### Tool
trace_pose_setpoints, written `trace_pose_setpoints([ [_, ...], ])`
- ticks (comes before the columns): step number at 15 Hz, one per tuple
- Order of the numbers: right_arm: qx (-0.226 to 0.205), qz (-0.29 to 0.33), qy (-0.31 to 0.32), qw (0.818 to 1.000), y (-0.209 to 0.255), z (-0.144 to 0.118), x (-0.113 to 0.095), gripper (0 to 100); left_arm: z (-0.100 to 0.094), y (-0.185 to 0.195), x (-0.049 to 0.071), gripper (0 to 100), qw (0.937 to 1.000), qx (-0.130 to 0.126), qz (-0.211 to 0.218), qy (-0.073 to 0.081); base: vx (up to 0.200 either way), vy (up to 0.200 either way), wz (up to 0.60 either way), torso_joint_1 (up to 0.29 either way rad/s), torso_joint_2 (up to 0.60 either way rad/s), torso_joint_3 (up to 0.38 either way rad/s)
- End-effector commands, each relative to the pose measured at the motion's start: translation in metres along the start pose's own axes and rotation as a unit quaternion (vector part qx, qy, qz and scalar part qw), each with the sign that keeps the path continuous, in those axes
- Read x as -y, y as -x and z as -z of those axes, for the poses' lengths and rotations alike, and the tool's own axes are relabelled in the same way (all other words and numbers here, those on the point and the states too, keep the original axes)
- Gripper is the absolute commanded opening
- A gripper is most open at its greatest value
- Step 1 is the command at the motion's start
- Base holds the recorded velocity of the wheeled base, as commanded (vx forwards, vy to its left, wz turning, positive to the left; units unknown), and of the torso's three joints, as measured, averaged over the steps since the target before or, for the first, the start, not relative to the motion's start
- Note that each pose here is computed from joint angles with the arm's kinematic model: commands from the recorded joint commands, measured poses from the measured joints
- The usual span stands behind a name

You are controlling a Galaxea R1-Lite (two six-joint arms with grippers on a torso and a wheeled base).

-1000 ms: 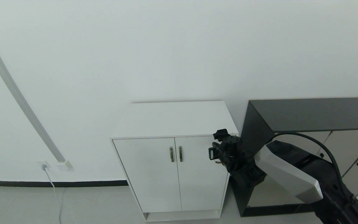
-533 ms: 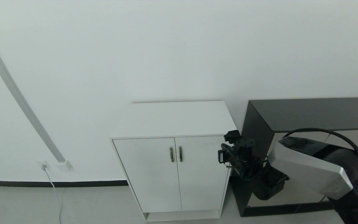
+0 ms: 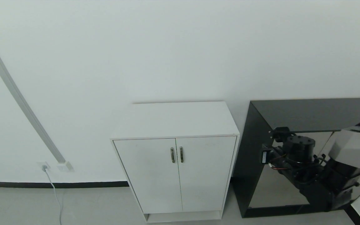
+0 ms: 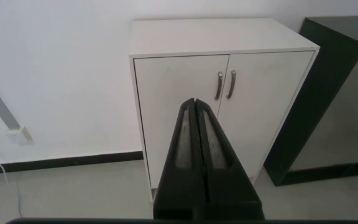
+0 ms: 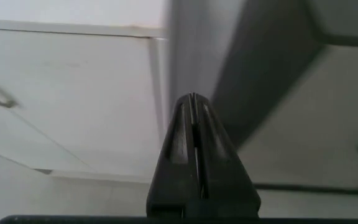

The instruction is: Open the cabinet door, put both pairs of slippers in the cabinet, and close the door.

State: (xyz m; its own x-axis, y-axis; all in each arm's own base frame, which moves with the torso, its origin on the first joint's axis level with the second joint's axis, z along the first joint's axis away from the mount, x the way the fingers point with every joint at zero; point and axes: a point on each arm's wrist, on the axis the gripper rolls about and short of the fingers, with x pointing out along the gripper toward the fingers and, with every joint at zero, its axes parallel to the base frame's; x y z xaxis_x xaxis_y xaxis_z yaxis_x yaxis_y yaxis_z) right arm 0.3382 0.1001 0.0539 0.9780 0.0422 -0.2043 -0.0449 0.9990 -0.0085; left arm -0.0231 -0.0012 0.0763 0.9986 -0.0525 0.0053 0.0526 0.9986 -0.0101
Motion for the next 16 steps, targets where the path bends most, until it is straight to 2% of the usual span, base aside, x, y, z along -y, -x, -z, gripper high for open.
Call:
trace_pose_setpoints([
  [1, 0.02, 0.057, -0.015, 0.998, 0.047, -0.028, 0.045, 0, 0.0, 0.0, 0.0, 0, 1.0, 0.0, 0.0, 0.0, 0.0, 0.0, 0.0, 0.0, 0.0, 0.0],
  [3, 0.023, 0.11, -0.018, 0.994, 0.089, -0.036, 0.08, 0, 0.0, 0.0, 0.0, 0, 1.0, 0.0, 0.001, 0.0, 0.0, 0.0, 0.0, 0.0, 0.0, 0.0],
  [6, 0.041, 0.139, -0.001, 0.989, 0.141, -0.042, 0.102, 0, 0.0, 0.0, 0.0, 0, 1.0, 0.0, 0.001, 0.0, 0.0, 0.0, 0.0, 0.0, 0.0, 0.0],
  [11, 0.078, 0.147, 0.021, 0.986, 0.204, -0.041, 0.103, 0, 0.0, 0.0, 0.0, 0, 1.0, 0.0, 0.001, 0.0, 0.0, 0.0, 0.0, 0.0, 0.0, 0.0],
  [16, 0.041, 0.093, 0.029, 0.994, 0.255, -0.034, 0.096, 0, 0.0, 0.0, 0.0, 0, 1.0, 0.0, 0.001, 0.0, 0.0, 0.0, 0.0, 0.0, 0.0, 0.0],
])
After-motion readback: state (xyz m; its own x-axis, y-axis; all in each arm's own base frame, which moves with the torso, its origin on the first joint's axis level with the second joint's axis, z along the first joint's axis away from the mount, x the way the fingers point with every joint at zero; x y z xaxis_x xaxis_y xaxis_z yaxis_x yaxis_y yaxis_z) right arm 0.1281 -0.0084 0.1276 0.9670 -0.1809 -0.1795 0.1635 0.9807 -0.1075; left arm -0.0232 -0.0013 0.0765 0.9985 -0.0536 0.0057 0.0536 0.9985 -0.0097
